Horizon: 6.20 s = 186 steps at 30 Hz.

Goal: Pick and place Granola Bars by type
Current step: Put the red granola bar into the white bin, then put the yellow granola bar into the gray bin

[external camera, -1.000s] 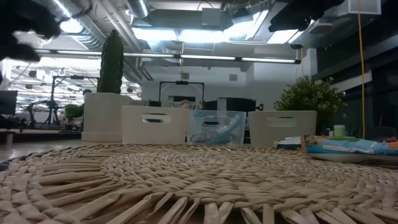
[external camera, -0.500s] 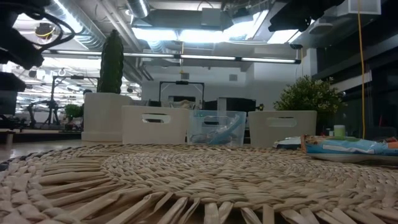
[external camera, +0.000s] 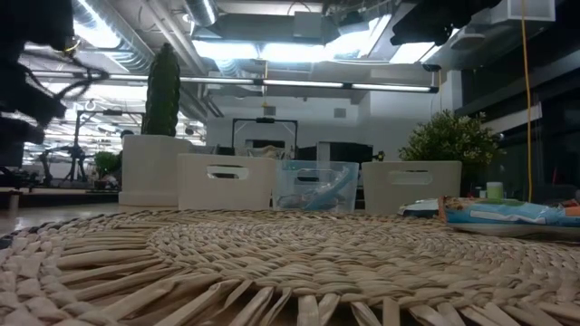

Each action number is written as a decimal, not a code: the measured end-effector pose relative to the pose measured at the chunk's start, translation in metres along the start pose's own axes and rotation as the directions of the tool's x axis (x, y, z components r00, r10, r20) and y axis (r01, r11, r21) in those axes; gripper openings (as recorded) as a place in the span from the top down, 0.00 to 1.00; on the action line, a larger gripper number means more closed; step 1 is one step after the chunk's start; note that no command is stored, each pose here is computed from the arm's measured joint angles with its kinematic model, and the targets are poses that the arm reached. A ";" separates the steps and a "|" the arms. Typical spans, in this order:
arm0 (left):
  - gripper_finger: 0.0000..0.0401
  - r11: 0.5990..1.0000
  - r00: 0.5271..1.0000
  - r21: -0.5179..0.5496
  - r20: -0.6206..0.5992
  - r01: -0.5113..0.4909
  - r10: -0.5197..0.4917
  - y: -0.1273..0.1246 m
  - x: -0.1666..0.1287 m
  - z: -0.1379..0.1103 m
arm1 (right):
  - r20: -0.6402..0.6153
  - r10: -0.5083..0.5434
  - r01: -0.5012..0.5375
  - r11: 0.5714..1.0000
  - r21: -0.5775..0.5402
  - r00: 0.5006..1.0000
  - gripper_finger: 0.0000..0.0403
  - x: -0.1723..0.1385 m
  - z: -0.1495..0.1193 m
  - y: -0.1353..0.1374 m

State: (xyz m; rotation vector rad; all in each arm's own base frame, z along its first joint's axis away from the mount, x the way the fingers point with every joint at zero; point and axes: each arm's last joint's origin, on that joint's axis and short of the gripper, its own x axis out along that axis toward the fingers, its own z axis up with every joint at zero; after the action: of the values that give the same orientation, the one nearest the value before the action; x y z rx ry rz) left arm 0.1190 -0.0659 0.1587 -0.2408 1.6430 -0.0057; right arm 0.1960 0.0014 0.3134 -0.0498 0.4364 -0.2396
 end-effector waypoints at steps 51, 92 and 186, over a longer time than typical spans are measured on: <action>0.98 0.978 0.486 -0.178 0.848 -0.112 0.210 -0.047 -0.278 0.077 | -0.013 0.000 0.000 1.000 -0.011 1.000 0.54 0.000 -0.001 0.000; 0.98 0.857 0.642 -0.485 0.603 -0.177 0.474 0.136 -0.215 0.160 | -0.024 -0.001 0.000 1.000 -0.011 1.000 0.54 0.000 -0.003 0.000; 0.64 0.919 0.394 -0.369 0.831 -0.140 0.394 0.068 -0.260 0.087 | -0.741 0.328 0.686 0.287 0.669 0.586 0.27 -0.012 -0.151 0.096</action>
State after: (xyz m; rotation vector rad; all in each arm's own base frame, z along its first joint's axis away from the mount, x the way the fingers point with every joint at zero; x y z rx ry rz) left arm 0.2118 0.0545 0.3973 -0.1086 0.5444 0.5151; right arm 0.1424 0.0975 0.1717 1.3460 1.1678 -0.8145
